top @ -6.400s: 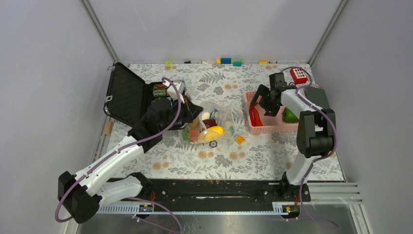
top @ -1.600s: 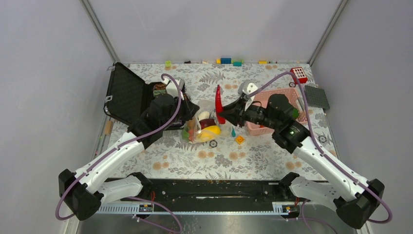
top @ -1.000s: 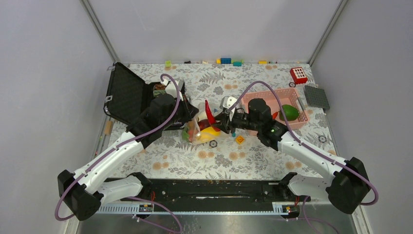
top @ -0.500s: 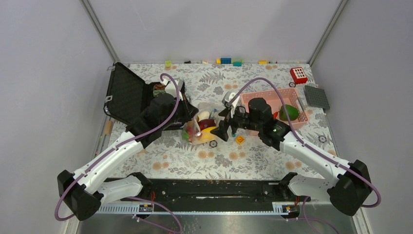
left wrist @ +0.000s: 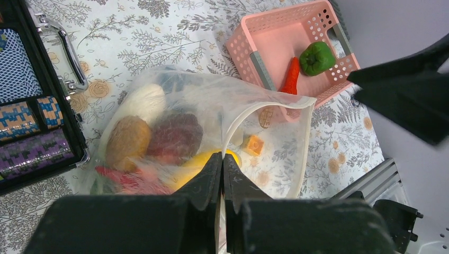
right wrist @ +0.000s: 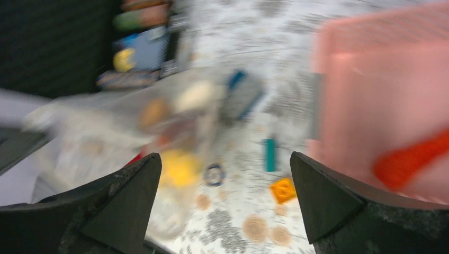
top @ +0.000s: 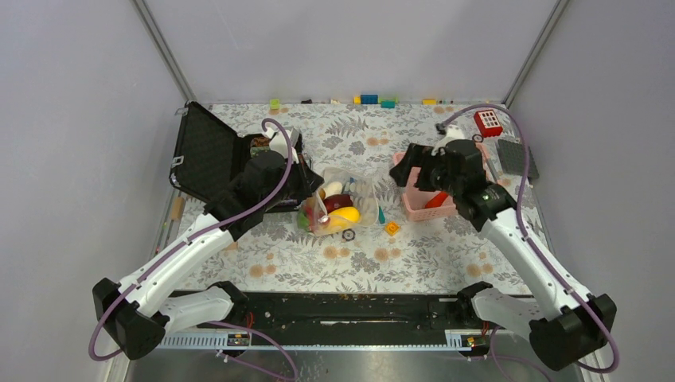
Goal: Place the food in the zip-top bag and seal the zipper
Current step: Pick up the fake vegetable from the bin.
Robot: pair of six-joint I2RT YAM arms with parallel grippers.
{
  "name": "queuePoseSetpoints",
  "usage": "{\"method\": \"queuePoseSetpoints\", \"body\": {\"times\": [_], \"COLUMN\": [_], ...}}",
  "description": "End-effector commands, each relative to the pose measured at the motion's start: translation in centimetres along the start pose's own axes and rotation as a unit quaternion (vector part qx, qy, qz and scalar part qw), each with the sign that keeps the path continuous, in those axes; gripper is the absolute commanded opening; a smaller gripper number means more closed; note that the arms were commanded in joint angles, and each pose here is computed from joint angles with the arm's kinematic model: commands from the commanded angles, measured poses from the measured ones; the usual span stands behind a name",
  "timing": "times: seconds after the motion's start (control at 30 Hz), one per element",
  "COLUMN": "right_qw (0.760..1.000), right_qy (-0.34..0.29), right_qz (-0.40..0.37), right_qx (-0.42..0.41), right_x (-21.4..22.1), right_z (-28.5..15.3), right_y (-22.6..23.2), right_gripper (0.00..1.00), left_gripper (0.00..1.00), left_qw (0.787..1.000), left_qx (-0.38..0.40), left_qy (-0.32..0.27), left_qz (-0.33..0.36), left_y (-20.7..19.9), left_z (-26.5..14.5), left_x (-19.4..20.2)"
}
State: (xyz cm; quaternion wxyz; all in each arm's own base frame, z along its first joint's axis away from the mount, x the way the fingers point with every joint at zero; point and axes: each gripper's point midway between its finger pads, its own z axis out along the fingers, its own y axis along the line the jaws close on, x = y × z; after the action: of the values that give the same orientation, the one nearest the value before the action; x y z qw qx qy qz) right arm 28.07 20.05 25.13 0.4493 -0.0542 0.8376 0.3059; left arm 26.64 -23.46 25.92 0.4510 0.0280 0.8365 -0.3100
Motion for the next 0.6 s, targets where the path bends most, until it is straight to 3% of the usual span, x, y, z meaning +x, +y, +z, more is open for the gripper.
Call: {"method": "queuePoseSetpoints", "body": {"times": [0.0,0.23,0.57], "right_qw": [0.968,0.909,0.874], "right_qy": [0.014,0.045,0.132], "right_qz": [0.102,0.166,0.236], "right_qx": [0.23,0.38,0.403], "right_x": [0.7,1.0,4.8], "right_z": [-1.2,-0.8,3.6], "right_y": [-10.3,-20.4,-24.2], "right_gripper": [1.0,0.99,1.0], "left_gripper": [0.0,0.0,0.0], "left_qw": [0.999,1.0,0.999], "left_qx": [0.027,0.022,0.027], "left_qy": [-0.023,-0.008,0.016], "left_qz": [0.001,0.002,-0.009], "left_y": [-1.5,-1.3,-1.6], "left_z": [-0.4,0.5,1.3], "left_x": [-1.9,-1.1,-0.4]}}
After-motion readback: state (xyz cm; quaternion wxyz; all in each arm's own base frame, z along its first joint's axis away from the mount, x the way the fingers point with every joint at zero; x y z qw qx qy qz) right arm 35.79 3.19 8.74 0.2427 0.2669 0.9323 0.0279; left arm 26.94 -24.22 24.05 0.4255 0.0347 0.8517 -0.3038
